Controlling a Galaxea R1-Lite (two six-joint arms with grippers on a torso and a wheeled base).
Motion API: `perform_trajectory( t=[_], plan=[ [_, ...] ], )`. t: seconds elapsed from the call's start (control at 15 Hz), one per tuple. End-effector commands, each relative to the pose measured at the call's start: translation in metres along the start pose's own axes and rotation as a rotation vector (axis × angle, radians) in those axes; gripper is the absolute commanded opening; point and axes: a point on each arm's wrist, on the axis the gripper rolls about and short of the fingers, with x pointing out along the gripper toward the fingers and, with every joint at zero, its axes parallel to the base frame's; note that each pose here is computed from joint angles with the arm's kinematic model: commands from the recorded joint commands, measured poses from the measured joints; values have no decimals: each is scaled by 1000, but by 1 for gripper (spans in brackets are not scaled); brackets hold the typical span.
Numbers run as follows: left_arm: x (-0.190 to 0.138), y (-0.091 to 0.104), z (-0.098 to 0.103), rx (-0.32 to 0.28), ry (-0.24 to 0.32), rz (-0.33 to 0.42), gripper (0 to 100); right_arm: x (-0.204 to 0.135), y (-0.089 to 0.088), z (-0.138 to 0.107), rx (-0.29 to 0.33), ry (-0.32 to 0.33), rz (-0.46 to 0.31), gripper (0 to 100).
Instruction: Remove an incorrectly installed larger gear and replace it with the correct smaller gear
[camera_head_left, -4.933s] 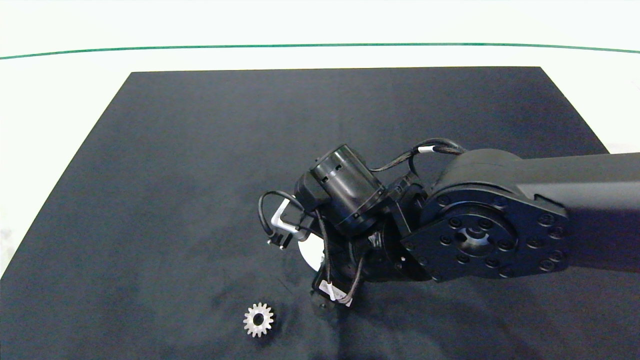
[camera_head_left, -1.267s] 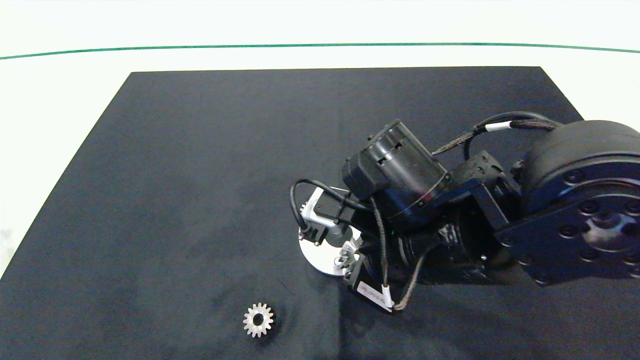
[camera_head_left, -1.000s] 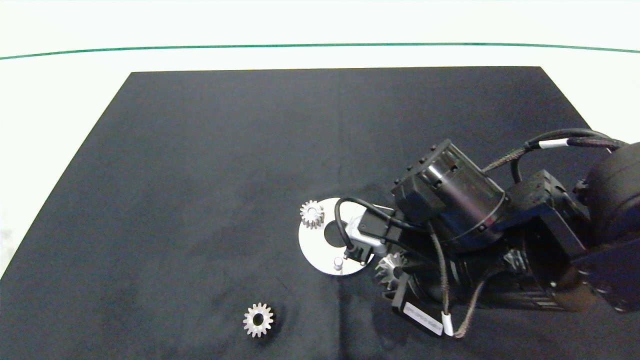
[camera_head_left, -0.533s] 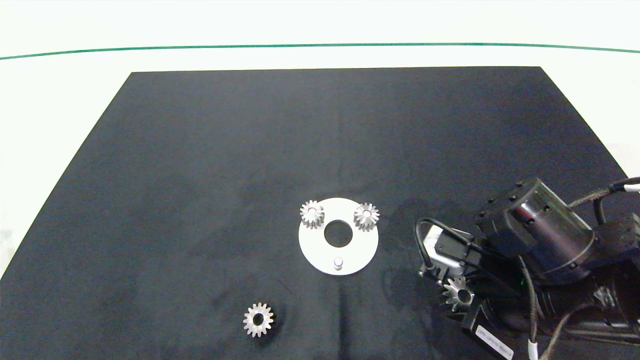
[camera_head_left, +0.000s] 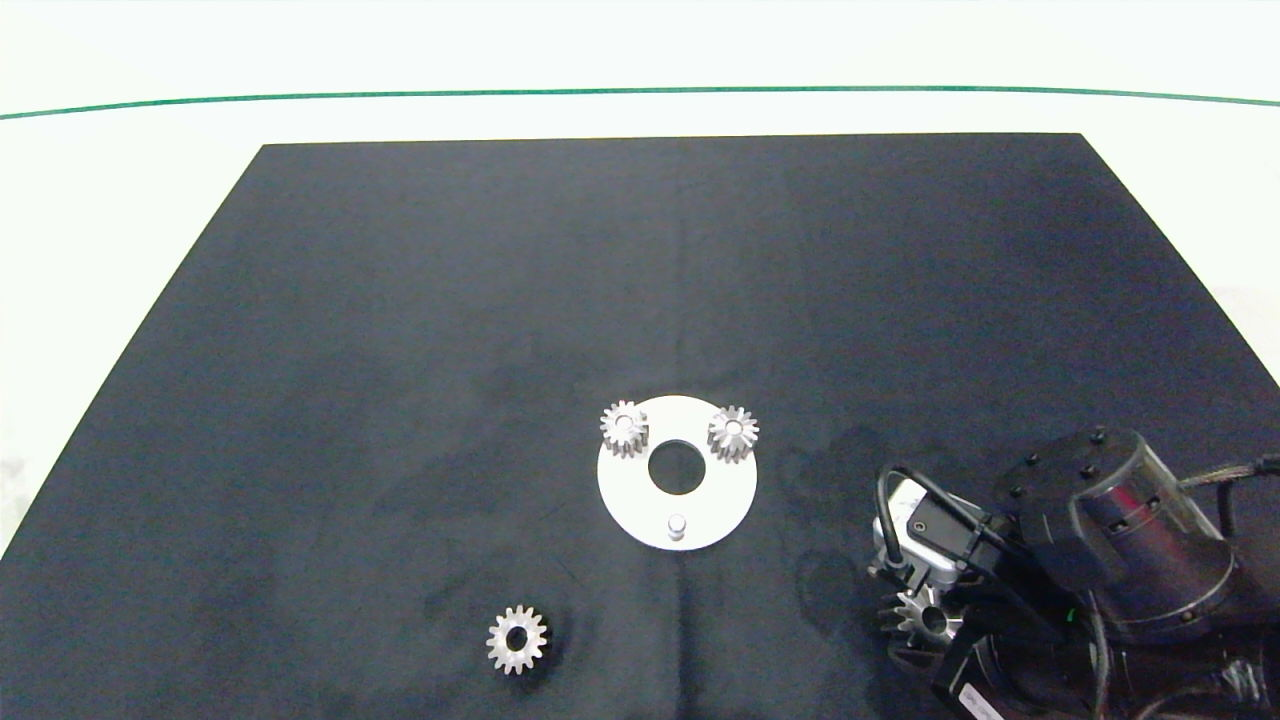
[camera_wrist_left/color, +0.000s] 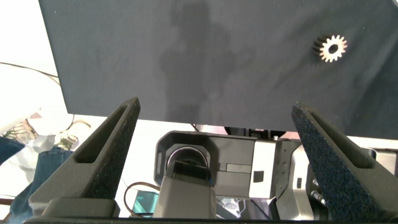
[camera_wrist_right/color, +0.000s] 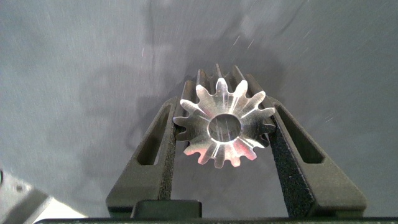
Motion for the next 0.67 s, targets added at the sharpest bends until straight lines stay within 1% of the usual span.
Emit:
perform_trajectory(
  t=[0.07,0.67],
  plan=[
    [1,0,-1,1,12,3,100,3,3,-9,-14,32,5,0],
    [2,-1,0,11,17,-3,100,6,4,-12,-20,47,15,0]
  ],
)
